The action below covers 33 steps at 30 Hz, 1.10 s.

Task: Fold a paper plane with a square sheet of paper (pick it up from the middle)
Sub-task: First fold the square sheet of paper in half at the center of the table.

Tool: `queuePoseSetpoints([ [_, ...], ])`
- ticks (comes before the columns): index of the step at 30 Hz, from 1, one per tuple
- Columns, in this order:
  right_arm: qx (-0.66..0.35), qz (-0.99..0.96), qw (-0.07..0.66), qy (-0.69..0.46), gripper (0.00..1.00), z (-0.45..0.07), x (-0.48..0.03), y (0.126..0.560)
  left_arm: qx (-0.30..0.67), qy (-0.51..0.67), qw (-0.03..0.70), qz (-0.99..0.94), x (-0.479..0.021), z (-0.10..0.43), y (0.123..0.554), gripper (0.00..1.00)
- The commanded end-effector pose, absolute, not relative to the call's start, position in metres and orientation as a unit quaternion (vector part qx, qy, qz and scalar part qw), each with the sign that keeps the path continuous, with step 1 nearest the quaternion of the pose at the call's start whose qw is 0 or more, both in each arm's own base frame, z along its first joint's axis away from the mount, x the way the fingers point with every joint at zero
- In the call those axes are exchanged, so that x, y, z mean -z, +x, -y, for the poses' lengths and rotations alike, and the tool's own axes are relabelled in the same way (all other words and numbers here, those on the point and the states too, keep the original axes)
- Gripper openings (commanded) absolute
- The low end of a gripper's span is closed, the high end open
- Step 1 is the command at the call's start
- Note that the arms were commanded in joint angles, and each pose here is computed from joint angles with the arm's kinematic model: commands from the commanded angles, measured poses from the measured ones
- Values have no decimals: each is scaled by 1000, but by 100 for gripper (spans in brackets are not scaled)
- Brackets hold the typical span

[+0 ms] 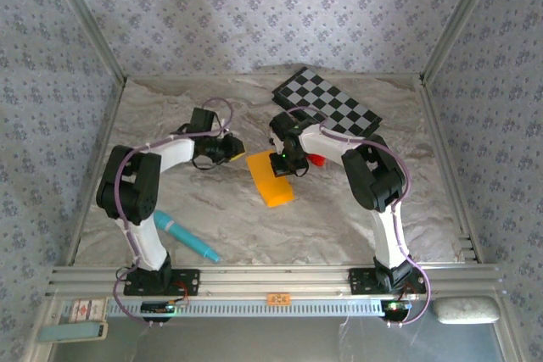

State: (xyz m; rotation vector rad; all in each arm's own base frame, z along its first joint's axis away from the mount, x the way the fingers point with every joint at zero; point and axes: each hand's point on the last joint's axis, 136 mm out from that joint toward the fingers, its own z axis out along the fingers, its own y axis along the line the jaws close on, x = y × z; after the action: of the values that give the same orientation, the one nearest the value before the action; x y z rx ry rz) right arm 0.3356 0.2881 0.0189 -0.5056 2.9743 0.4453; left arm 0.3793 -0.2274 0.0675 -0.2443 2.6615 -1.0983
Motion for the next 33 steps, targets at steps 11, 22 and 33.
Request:
queuePoseSetpoints([
  [11,-53,-992,-42,-104,8,-241,43,298,410,-94,37,-906,-46,285,305,13],
  [22,-23,-995,-46,-81,8,-227,53,291,325,-92,-4,-941,-6,259,267,12],
  [33,-30,-996,-41,-68,7,-228,53,290,405,-64,74,-909,-81,287,290,12],
])
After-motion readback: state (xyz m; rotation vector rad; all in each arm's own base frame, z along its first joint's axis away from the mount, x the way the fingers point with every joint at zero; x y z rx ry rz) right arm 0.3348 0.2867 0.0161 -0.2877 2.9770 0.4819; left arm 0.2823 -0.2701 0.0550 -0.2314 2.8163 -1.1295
